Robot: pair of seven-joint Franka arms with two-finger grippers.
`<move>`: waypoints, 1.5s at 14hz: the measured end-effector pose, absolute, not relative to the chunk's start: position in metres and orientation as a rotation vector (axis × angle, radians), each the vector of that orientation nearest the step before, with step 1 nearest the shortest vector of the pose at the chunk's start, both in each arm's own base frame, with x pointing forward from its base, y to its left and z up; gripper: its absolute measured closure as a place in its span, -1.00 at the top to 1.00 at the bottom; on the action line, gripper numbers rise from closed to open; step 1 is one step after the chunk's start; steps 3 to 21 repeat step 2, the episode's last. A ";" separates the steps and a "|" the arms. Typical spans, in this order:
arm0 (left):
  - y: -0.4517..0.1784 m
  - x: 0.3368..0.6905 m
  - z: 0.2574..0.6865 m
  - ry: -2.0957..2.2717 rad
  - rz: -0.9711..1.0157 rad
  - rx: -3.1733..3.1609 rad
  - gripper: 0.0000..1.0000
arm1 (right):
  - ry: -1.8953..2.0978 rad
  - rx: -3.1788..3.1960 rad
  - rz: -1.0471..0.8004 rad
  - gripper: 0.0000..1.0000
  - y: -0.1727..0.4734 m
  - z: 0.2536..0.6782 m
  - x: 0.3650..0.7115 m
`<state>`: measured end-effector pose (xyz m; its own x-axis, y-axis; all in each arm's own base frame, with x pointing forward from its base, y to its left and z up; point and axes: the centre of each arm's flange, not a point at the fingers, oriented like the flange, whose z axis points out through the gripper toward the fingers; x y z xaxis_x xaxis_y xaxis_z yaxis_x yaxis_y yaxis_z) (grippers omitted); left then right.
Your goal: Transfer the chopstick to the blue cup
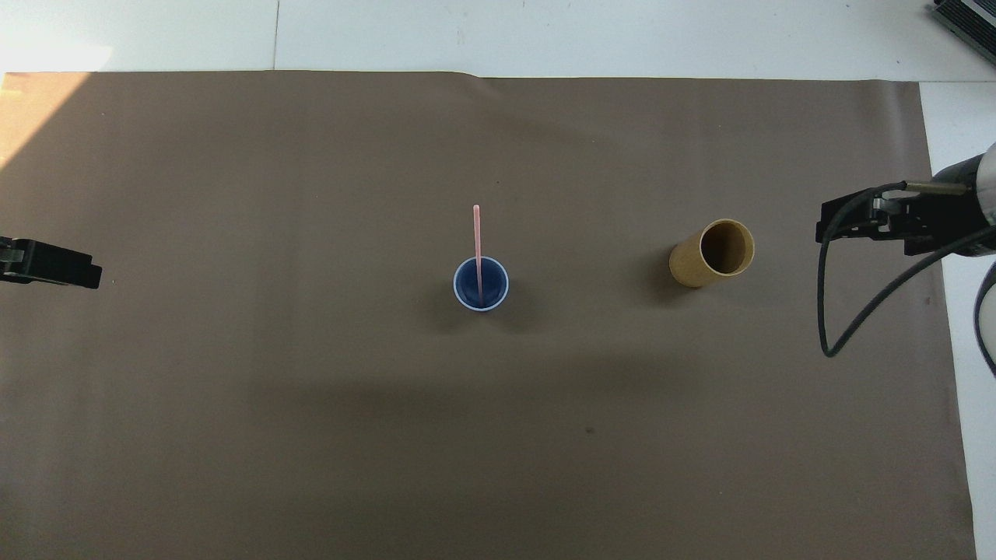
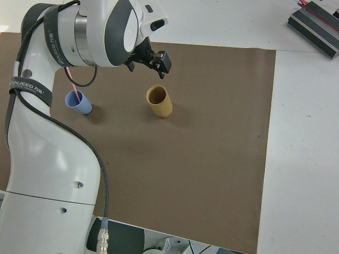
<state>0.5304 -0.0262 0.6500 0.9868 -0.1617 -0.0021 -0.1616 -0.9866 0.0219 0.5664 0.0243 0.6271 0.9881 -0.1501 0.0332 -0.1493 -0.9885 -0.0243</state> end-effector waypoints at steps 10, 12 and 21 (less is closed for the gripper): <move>-0.026 0.530 0.650 -0.253 -0.006 3.110 1.00 | 0.234 -3.111 -0.052 1.00 0.024 0.626 0.566; -0.026 0.530 0.650 -0.253 -0.006 3.110 1.00 | 0.234 -3.111 -0.052 1.00 0.024 0.626 0.566; -0.026 0.530 0.650 -0.253 -0.006 3.110 1.00 | 0.234 -3.111 -0.052 1.00 0.024 0.626 0.566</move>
